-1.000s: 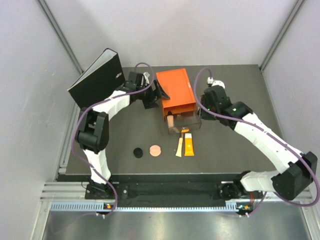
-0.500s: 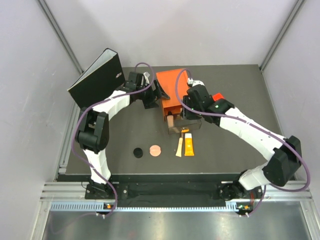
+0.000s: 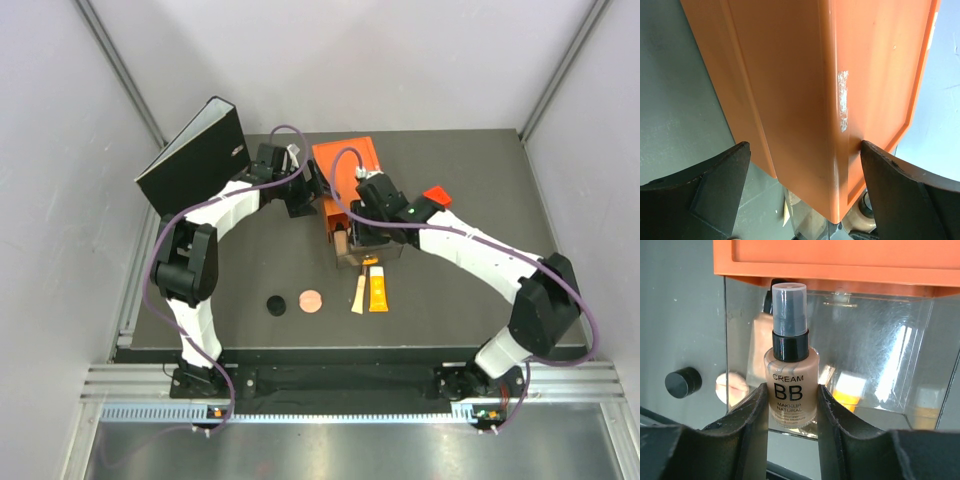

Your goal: Organize the makeup

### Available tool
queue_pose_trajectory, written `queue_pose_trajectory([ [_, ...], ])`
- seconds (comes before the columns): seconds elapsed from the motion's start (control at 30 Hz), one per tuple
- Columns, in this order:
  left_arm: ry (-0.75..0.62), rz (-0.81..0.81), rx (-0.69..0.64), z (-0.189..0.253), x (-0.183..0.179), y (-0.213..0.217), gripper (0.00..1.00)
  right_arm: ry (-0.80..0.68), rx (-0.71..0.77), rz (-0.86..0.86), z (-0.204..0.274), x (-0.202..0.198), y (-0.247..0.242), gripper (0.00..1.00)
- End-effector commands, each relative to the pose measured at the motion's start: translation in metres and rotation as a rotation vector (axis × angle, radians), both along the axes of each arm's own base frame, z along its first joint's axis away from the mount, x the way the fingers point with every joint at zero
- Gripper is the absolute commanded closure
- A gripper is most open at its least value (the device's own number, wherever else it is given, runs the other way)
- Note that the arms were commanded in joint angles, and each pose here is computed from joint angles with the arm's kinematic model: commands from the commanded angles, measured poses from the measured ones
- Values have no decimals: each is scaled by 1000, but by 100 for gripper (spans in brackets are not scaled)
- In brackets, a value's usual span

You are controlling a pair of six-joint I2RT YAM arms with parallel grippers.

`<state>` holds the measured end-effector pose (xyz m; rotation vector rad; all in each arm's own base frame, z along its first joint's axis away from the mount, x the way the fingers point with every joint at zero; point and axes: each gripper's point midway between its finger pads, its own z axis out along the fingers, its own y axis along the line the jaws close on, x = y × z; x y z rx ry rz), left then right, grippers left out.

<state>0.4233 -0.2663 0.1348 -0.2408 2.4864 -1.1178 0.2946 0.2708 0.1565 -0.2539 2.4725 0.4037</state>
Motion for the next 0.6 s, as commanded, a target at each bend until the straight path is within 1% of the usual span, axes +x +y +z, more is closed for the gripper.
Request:
queue_pose_trajectory([
  [0.0, 114, 9, 139, -47, -19, 19, 6, -60, 76, 32, 31, 8, 21, 92],
  [0.03, 111, 8, 138, -46, -18, 18, 6, -57, 75, 33, 31, 8, 21, 91],
  [0.07, 115, 7, 138, -47, -18, 17, 6, -56, 75, 35, 31, 7, 22, 87],
  [0.13, 113, 8, 136, -46, -17, 17, 6, -46, 74, 39, 30, 7, 22, 82],
  [0.17, 113, 7, 135, -46, -17, 17, 6, -48, 77, 42, 32, 7, 24, 72],
  [0.2, 115, 6, 135, -47, -17, 16, 6, -49, 76, 42, 32, 7, 24, 65],
  [0.23, 114, 7, 136, -47, -16, 17, 6, -45, 73, 40, 32, 7, 23, 61],
  [0.27, 116, 6, 135, -48, -17, 16, 6, -46, 70, 37, 33, 7, 23, 54],
  [0.33, 118, 7, 136, -48, -16, 17, 6, -45, 66, 26, 32, 8, 21, 53],
  [0.37, 118, 6, 136, -48, -17, 16, 6, -40, 60, 24, 30, 7, 21, 50],
  [0.57, 119, 6, 134, -49, -16, 16, 6, -37, 60, 18, 32, 7, 20, 48],
])
